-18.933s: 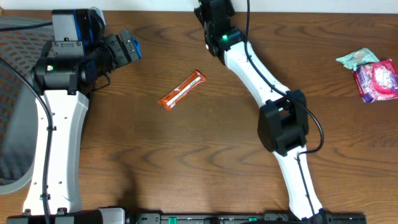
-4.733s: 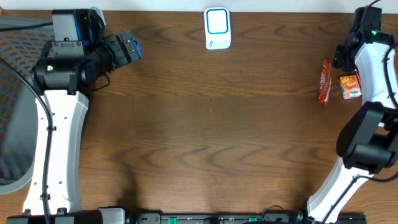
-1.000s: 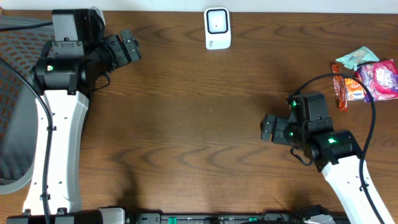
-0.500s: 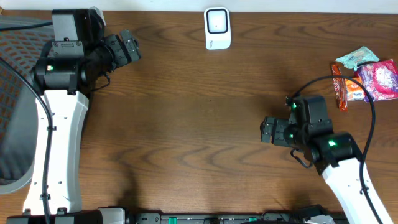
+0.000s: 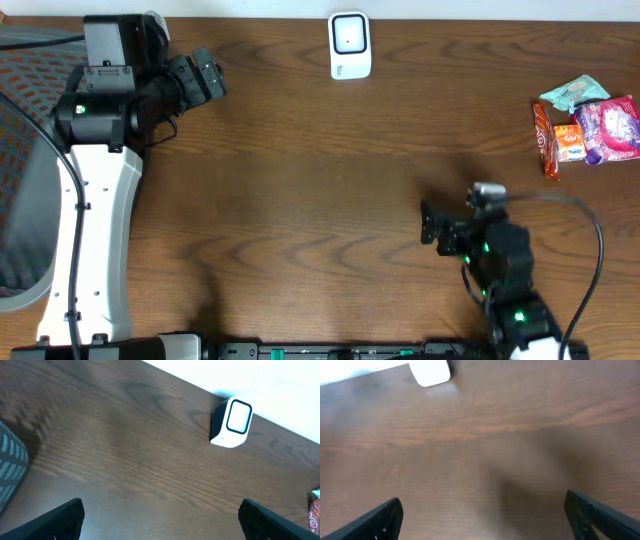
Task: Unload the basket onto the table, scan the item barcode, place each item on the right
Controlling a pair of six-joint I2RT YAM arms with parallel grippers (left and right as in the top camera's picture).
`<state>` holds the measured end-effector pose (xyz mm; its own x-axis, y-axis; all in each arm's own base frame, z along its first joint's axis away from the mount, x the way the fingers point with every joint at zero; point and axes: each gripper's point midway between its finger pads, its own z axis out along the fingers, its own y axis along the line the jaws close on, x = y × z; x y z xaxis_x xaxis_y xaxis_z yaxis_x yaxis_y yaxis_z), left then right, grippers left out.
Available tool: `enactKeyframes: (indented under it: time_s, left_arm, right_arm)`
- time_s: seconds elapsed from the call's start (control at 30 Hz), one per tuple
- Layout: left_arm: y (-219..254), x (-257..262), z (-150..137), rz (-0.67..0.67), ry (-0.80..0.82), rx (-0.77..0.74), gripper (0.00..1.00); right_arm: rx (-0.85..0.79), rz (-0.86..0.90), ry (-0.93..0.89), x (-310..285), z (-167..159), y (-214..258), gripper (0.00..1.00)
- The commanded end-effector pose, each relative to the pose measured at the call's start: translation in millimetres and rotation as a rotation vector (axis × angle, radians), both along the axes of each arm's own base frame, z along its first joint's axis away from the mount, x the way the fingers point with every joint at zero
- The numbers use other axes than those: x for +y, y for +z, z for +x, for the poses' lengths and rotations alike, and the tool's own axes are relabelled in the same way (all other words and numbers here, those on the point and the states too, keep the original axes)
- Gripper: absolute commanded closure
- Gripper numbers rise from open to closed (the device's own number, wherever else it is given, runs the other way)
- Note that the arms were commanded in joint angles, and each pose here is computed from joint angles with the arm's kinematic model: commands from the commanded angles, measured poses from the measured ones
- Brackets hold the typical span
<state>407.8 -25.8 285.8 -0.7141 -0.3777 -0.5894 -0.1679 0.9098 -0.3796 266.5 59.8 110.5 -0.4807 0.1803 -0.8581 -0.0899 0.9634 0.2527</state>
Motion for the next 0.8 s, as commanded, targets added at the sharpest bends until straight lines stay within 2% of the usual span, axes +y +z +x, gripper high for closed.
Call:
enactKeyframes:
  time_s: [0.0,0.3,0.5,0.77]
  left_arm:
    - [-3,2,1,0.008,0.0,0.007,0.02]
    - [-3,2,1,0.009,-0.001,0.006,0.02]
    - [-3,2,1,0.008,-0.001,0.006,0.02]
    - [-3,2,1,0.009,-0.001,0.006,0.02]
  right_arm:
    - [-0.085,-0.033,-0.009,-8,-6,-9,0.01]
    - [-0.23,-0.095,0.008,-13,-13,5,0.01]
    - [-0.215,-0.091,-0.004,-19,-19,1,0.01]
    - [-0.325,-0.142,0.011,-20,-21,24,0.01]
